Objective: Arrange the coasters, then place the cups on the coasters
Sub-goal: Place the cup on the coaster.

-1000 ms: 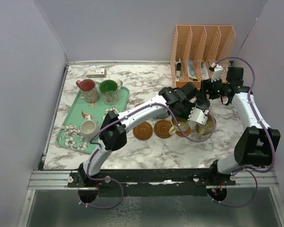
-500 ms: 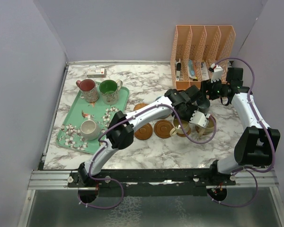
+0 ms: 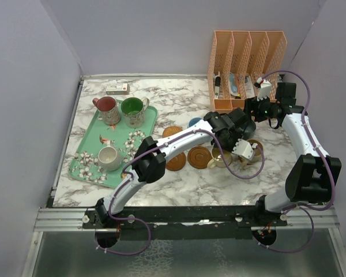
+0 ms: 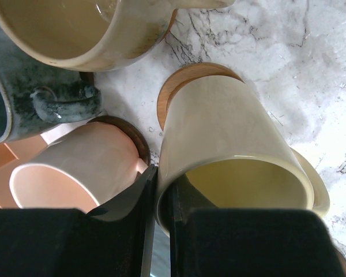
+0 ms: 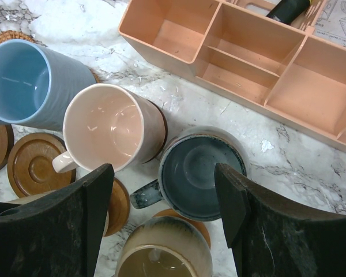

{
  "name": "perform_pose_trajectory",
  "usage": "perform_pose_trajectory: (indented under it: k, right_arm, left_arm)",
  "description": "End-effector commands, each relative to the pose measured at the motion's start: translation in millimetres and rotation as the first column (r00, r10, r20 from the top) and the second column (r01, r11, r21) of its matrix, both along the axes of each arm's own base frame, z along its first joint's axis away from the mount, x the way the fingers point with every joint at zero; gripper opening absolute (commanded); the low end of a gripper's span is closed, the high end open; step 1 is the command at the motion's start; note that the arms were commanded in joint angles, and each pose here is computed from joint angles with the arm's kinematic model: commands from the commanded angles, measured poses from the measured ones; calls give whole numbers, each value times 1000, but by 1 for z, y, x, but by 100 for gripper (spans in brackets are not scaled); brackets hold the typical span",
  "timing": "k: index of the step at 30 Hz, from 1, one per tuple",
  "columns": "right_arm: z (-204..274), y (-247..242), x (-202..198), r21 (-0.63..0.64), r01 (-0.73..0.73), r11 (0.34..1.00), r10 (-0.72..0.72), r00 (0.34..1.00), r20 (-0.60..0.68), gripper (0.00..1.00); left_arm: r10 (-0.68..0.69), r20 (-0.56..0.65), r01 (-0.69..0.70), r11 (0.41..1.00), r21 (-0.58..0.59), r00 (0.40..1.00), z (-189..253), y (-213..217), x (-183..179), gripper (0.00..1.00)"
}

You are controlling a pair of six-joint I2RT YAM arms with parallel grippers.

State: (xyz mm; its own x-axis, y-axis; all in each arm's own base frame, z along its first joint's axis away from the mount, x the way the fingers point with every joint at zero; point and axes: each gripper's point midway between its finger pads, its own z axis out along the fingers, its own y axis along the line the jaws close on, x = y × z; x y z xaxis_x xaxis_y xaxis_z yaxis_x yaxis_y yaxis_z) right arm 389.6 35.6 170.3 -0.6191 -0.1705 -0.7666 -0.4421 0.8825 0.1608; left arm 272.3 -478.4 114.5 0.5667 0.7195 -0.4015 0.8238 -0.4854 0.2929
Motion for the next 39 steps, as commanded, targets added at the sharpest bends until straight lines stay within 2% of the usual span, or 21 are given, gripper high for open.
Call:
perform_pose_trajectory:
  k: [1, 15, 24, 39]
  right_arm:
    - [-3, 0, 4, 3, -17, 1000, 17, 1000, 15, 71]
    - [-5, 0, 4, 2, -19, 1000, 19, 1000, 12, 71]
    - [-5, 0, 4, 3, -21, 1000, 21, 1000, 11, 71]
    - [-6, 1, 3, 7, -26, 1000, 26, 1000, 7, 71]
  left_arm:
    - [-25, 19, 26, 999, -45, 1000, 16, -11, -1, 0]
    - [-30, 18, 30, 999, -21, 999, 12, -8, -2, 0]
    - [-26, 30, 28, 997, -66, 999, 30, -16, -1, 0]
    - [-20, 39, 22, 999, -48, 999, 19, -19, 4, 0]
